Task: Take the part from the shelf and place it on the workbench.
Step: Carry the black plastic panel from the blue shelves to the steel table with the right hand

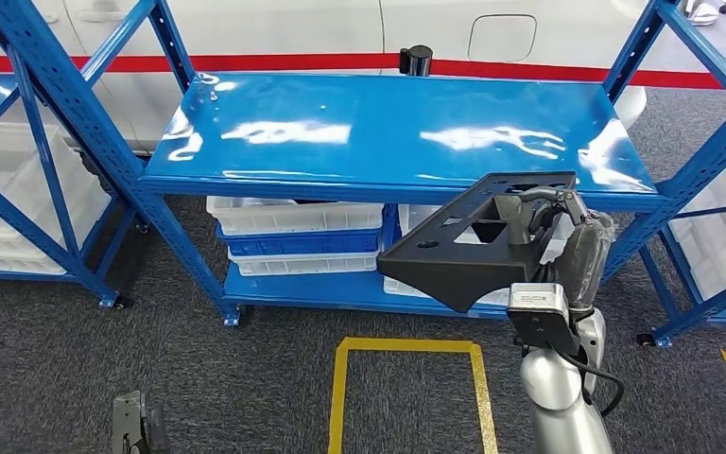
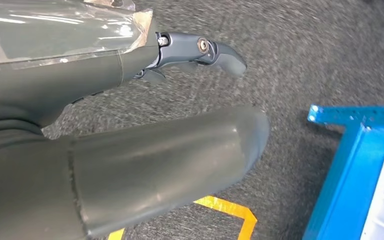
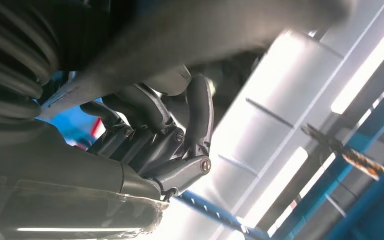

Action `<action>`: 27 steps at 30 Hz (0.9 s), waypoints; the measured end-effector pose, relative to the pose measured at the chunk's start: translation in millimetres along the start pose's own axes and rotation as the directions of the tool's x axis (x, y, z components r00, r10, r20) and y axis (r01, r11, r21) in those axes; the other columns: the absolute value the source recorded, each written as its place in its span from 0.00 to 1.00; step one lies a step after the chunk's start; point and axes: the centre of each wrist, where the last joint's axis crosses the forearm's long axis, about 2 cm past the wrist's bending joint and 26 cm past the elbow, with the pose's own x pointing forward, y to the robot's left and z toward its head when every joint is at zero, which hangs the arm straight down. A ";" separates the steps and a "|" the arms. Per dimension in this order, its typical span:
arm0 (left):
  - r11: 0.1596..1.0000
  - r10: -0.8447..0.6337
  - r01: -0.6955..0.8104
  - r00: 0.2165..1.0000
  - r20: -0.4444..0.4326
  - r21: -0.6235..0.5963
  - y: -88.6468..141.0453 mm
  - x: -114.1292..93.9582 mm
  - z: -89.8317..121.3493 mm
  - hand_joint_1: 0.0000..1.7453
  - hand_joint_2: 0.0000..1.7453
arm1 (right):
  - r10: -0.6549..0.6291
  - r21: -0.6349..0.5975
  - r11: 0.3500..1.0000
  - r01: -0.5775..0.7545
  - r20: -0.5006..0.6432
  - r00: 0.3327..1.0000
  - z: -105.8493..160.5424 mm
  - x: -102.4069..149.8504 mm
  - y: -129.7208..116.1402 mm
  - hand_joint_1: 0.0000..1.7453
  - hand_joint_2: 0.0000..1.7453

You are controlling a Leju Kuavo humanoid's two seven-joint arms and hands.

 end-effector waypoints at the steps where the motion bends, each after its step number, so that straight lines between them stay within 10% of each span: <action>1: 1.000 0.004 -0.004 1.000 0.005 0.011 0.2 -0.1 0.0 0.00 0.00 | -0.022 -0.001 1.000 0.022 -0.006 1.000 1.6 0.7 1.9 1.00 1.00; 27: 0.984 0.014 -0.023 0.998 0.055 0.175 25.4 -16.9 7.4 0.00 0.00 | -0.149 -0.034 0.989 0.146 -0.075 0.986 23.5 -12.0 2.5 1.00 1.00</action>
